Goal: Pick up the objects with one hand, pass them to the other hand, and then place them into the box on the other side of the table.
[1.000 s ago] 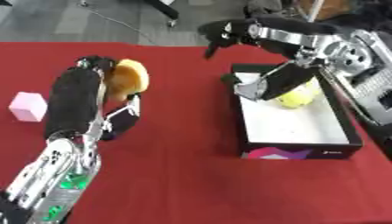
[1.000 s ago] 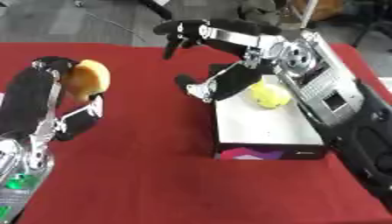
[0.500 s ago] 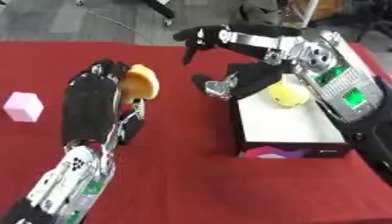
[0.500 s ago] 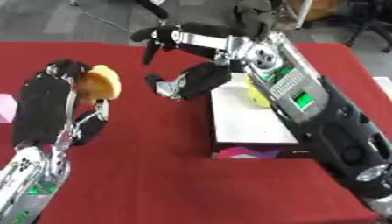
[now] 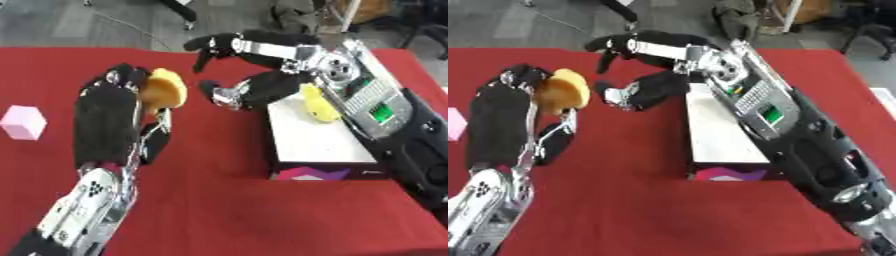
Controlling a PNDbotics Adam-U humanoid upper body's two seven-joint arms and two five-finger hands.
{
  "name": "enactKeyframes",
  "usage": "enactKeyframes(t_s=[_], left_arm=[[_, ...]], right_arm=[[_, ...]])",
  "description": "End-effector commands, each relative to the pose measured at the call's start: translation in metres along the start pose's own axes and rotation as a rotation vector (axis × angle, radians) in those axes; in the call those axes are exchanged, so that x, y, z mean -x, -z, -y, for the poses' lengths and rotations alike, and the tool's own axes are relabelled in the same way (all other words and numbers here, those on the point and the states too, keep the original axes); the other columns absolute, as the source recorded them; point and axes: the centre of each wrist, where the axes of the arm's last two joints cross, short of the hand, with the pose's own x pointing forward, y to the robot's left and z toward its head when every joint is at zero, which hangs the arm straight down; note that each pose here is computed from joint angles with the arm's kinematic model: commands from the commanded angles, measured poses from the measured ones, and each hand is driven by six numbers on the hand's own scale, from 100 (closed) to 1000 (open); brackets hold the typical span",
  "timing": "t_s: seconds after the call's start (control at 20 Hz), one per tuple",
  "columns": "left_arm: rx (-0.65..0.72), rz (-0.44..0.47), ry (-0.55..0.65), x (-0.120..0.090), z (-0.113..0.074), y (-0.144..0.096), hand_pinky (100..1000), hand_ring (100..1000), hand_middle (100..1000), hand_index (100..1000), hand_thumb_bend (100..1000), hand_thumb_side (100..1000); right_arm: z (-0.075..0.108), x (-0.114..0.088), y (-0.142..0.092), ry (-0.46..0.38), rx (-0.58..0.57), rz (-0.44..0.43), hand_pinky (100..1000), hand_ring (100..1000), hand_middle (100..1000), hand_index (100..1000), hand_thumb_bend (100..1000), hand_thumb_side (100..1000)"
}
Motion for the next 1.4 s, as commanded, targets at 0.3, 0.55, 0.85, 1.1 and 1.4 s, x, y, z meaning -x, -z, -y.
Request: enactKeyframes(t_s=[0.3,0.55,0.85,1.1,1.4], left_arm=[[-0.083,0.018,0.045,-0.008,-0.001,0.005,580,481,451,619,100,109],[-0.075,0.005,0.07,-0.008,0.002,0.004,577,480,451,619,100,103],[-0.079,0.003,0.07,-0.01,0.001,0.004,574,478,448,617,100,104],[-0.124,0.031,0.041,-0.014,-0.005,0.004,560,456,421,598,100,112],[-0.192,0.057,-0.005,-0.016,-0.008,0.002,532,409,336,490,100,135]], right_arm=[[0.008,-0.014,-0.002,0.061,-0.037,0.037,1000,1000,804,1000,100,786],[0.01,-0.02,-0.007,0.093,-0.047,0.068,1000,1000,804,1000,100,795],[0.01,-0.023,-0.009,0.105,-0.061,0.081,1000,1000,805,1000,100,794],[0.01,-0.022,-0.009,0.045,-0.003,0.066,1000,1000,817,1000,100,693],[0.008,-0.016,-0.005,-0.039,0.085,0.041,1000,1000,838,1000,100,567]])
